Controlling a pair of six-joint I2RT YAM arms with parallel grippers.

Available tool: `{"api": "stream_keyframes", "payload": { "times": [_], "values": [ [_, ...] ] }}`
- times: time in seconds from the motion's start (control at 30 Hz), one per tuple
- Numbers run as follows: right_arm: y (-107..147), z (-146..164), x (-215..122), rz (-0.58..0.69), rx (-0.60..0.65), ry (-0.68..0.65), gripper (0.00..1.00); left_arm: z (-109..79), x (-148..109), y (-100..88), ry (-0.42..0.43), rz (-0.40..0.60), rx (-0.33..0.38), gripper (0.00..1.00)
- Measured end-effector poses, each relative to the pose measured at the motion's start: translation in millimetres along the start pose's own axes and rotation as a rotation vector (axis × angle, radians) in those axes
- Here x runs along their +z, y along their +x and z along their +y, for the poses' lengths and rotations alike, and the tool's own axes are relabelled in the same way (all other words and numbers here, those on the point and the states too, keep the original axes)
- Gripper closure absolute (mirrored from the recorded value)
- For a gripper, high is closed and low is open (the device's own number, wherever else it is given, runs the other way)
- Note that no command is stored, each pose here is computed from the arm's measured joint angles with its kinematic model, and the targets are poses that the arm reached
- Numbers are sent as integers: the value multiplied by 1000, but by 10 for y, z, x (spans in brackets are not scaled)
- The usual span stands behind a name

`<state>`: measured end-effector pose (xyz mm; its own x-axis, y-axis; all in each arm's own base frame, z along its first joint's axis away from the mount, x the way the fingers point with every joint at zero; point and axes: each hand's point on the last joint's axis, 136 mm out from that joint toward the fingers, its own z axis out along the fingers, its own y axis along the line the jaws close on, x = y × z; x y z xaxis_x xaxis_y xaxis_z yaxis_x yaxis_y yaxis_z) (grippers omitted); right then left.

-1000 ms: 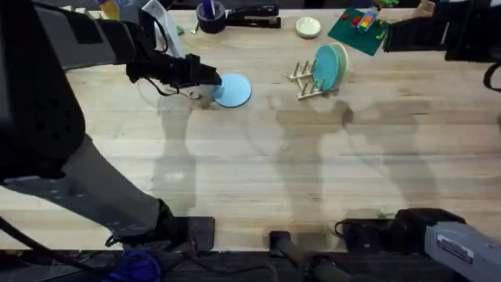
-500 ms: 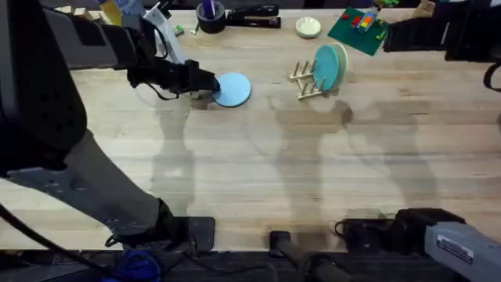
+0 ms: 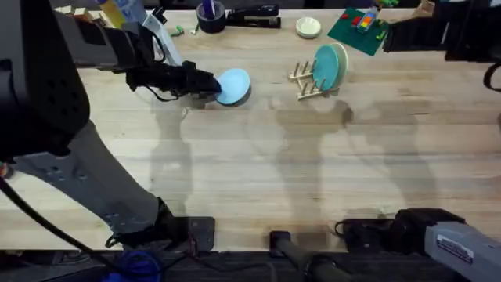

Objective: Pick up the plates from the table one by one and place each into a slot on the dish rack.

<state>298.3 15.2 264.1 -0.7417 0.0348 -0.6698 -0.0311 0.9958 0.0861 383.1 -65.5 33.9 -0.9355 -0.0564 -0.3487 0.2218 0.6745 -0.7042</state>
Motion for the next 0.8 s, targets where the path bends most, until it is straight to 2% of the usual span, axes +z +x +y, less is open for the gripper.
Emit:
{"api": "stream_keyframes", "payload": {
  "times": [0.63, 0.8],
  "values": [
    [-1, 0, 0, 0, 1, 0, 9, -4, -3, -4, 8, -2, -3, 960],
    [-2, 1, 0, -1, 87, 0, 9, -4, -3, -4, 8, -2, -3, 960]
  ]
}}
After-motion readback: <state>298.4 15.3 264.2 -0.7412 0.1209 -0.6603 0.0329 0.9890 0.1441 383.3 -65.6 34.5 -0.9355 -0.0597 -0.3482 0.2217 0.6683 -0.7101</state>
